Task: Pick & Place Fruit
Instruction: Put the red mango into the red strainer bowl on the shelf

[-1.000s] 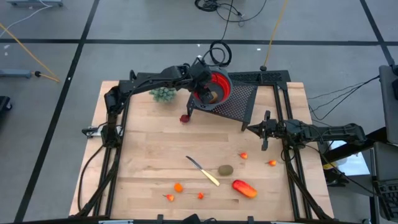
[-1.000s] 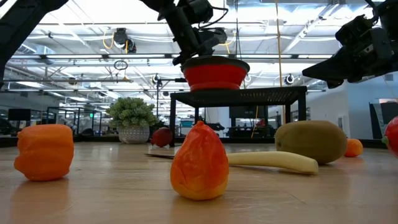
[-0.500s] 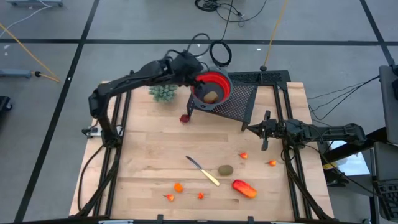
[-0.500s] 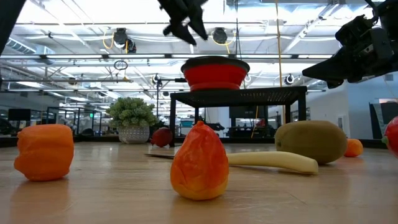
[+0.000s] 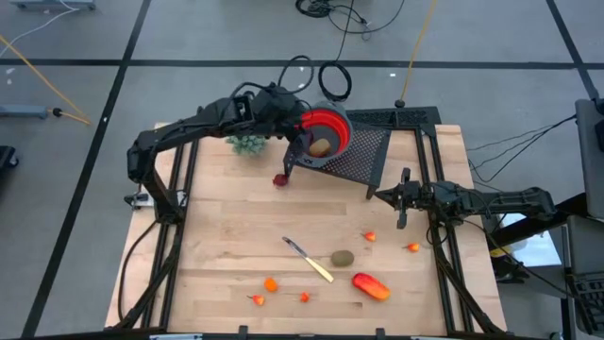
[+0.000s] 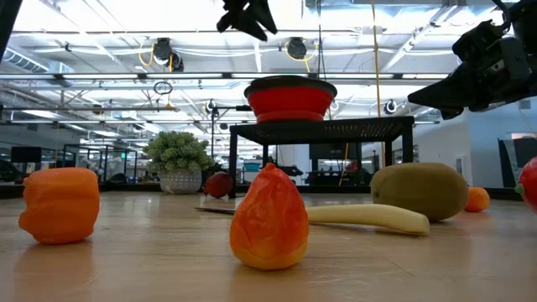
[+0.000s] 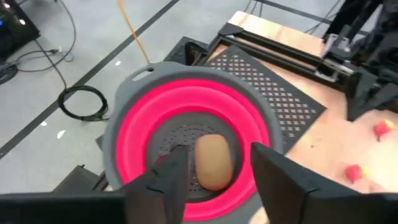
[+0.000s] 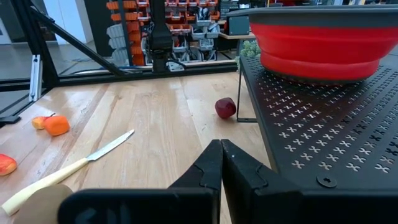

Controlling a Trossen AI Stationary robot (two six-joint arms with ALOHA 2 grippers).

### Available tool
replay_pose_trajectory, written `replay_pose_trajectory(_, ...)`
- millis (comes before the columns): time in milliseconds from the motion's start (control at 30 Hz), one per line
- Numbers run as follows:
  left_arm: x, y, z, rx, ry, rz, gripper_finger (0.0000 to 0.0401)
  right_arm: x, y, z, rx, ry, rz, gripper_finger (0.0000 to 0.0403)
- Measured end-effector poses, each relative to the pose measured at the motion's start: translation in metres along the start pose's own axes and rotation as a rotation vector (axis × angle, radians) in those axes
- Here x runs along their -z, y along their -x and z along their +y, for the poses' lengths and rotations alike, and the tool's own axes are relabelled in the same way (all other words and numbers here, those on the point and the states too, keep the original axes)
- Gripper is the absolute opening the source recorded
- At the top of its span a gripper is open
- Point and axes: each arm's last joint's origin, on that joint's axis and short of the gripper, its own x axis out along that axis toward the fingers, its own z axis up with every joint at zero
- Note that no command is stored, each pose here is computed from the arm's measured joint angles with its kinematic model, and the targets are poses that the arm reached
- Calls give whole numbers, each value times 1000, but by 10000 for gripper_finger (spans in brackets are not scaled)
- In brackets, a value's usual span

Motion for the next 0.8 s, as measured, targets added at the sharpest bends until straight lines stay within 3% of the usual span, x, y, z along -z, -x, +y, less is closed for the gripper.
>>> replay_pose_trajectory(500,18,1,-48,104,-22,21,8,-2,0,1,-40,-84,-20,0)
replay_pose_trajectory(800,47,6,-80,200,-21,-79,18,-3,-1,7,-221,-55,-16,0)
